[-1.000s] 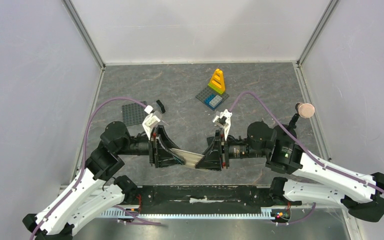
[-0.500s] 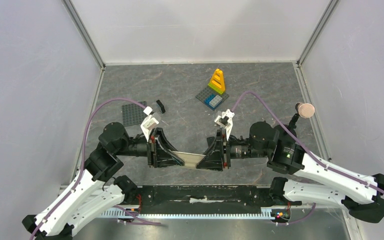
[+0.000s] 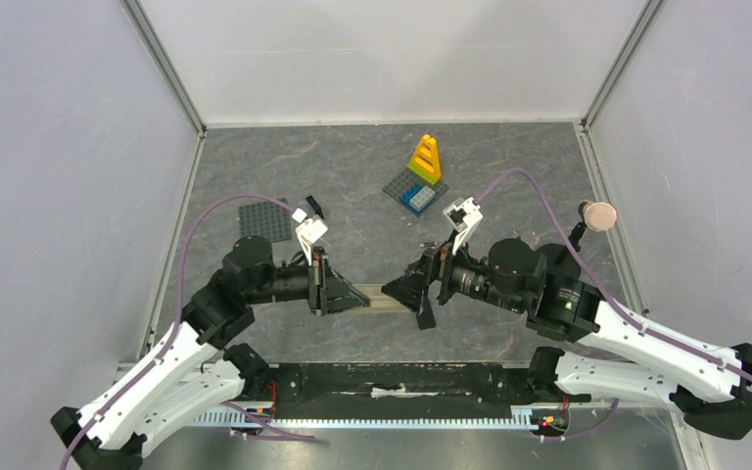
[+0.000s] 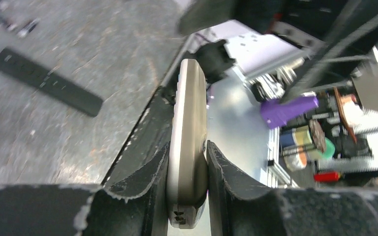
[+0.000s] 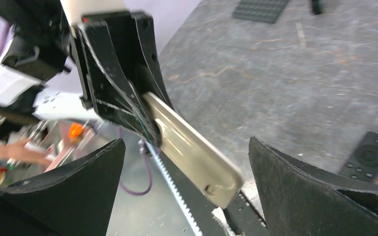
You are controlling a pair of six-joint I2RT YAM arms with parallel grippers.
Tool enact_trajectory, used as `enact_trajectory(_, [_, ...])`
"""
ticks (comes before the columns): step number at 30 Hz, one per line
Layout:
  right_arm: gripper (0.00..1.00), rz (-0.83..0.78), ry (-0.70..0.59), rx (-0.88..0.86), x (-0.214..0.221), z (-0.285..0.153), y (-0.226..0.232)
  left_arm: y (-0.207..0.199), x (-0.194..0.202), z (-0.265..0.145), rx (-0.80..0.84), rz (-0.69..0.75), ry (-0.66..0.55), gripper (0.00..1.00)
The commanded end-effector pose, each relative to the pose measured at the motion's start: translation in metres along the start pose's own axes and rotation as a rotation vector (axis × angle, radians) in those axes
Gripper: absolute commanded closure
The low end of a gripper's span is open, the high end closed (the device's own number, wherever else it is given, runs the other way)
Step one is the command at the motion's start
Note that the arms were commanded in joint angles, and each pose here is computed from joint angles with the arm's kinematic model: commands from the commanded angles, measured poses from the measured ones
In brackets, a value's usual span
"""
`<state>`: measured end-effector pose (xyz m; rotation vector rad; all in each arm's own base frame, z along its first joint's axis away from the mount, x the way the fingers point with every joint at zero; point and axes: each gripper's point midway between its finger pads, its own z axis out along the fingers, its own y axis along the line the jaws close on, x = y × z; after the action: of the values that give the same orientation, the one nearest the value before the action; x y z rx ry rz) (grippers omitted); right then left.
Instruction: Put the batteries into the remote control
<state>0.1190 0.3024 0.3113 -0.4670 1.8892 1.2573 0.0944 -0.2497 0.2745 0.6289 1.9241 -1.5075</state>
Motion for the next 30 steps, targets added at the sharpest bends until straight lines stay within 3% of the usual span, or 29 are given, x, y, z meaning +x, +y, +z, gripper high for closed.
enact_trajectory(1, [0.02,-0.009,-0.094,0.218,-0.019,0.005,-0.038,0.048,0.003,0.007,-0.21,-0.178,-0.075,0.98])
enact_trajectory(7, [0.03,-0.059,0.021,0.313,0.024,0.03,-0.072,0.094,0.017,0.003,-0.371,-0.325,-0.186,0.98])
enact_trajectory(11, [0.17,-0.015,0.13,0.391,0.069,0.047,-0.098,0.121,0.041,0.004,-0.44,-0.419,-0.191,0.98])
enact_trajectory(16, [0.24,0.021,0.204,0.399,0.106,0.062,-0.113,0.147,0.072,0.009,-0.477,-0.499,-0.16,0.98])
enact_trajectory(24, [0.57,0.072,0.306,0.359,0.147,0.084,-0.121,0.17,0.107,0.009,-0.509,-0.575,-0.126,0.98])
enact_trajectory(30, [0.57,0.159,0.35,0.304,0.167,0.092,-0.127,0.179,0.121,0.007,-0.537,-0.632,-0.104,0.98])
